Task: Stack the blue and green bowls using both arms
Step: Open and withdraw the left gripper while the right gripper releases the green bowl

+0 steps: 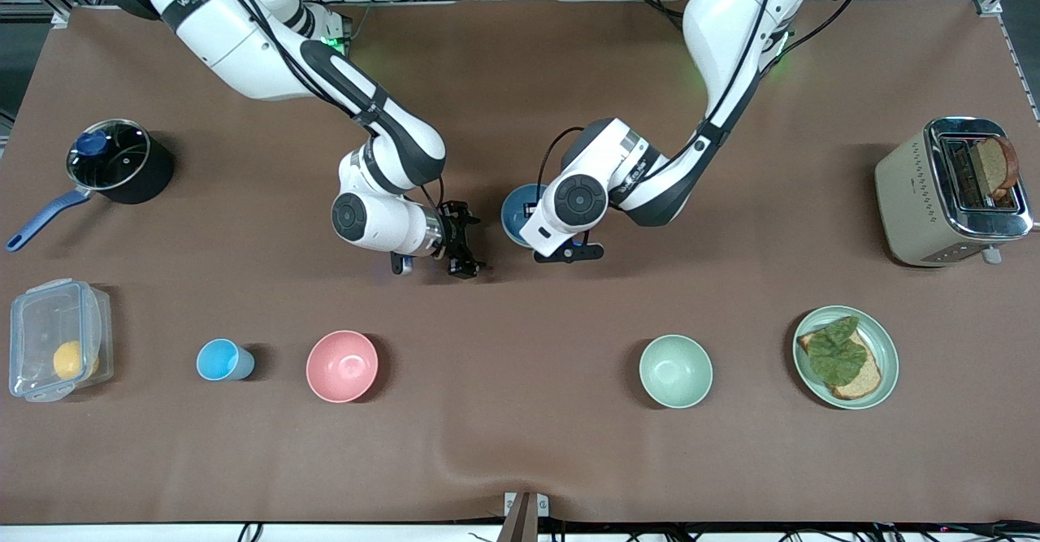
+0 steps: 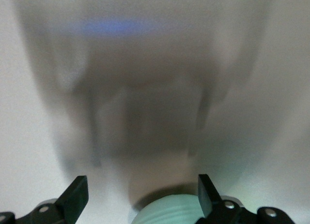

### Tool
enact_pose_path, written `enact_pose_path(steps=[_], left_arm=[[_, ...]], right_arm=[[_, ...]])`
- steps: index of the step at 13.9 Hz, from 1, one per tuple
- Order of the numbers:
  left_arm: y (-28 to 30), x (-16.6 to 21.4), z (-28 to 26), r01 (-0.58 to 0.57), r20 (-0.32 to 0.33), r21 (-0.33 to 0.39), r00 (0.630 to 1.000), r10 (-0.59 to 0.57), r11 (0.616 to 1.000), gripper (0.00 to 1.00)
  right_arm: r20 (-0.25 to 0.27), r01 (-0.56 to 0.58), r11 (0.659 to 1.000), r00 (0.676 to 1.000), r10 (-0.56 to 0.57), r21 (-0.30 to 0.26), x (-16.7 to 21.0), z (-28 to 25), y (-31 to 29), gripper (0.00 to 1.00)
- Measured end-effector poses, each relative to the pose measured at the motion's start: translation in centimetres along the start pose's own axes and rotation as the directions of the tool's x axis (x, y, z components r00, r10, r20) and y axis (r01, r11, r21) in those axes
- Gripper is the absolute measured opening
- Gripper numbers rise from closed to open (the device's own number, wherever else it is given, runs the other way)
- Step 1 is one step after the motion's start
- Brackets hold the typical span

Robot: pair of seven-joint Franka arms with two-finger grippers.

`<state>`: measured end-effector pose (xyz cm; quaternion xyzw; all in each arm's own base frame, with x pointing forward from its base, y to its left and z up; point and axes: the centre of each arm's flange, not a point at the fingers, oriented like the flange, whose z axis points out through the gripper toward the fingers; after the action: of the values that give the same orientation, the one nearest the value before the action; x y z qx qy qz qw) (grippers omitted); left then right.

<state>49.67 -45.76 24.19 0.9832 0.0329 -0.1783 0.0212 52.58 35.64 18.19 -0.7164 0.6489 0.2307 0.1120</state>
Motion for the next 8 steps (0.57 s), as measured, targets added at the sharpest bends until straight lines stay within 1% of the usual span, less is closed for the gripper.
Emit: enact_pose_path(steps=[1, 3, 4, 6, 7, 8], left_arm=[[-0.4, 0.6, -1.1, 0.008, -0.019, -0.009, 1.0, -0.008, 1.0, 0.73], [-2.5, 2.7, -4.5, 0.025, -0.098, -0.007, 0.995, -0.026, 1.0, 0.93], [-4.3, 4.2, -6.8, 0.044, -0.144, -0.009, 0.989, -0.044, 0.999, 1.0], [-8.6, 7.0, -11.7, 0.1, -0.221, -0.037, 0.97, -0.105, 0.994, 1.0], [-11.0, 8.0, -14.1, 0.126, -0.255, -0.052, 0.958, -0.135, 0.991, 1.0], [-13.0, 8.7, -16.1, 0.142, -0.284, -0.059, 0.947, -0.153, 0.988, 1.0]], right_arm=[[0.0, 0.0, 1.0, 1.0, 0.0, 0.0, 0.0, 0.0, 0.0, 1.0], [0.0, 0.003, 1.0, 1.0, -0.003, -0.004, 0.0, 0.0, 0.0, 1.0], [-0.002, 0.017, 1.0, 1.0, -0.017, -0.024, -0.1, 0.0, 0.1, 1.0], [0.0, 0.067, 0.992, 0.998, -0.068, -0.104, 0.0, -1.1, 0.3, 1.0], [0.006, 0.101, 0.984, 0.995, -0.101, -0.147, 0.5, -2.5, 0.2, 1.0], [0.008, 0.129, 0.977, 0.992, -0.129, -0.172, 1.0, -4.3, -0.1, 1.0]])
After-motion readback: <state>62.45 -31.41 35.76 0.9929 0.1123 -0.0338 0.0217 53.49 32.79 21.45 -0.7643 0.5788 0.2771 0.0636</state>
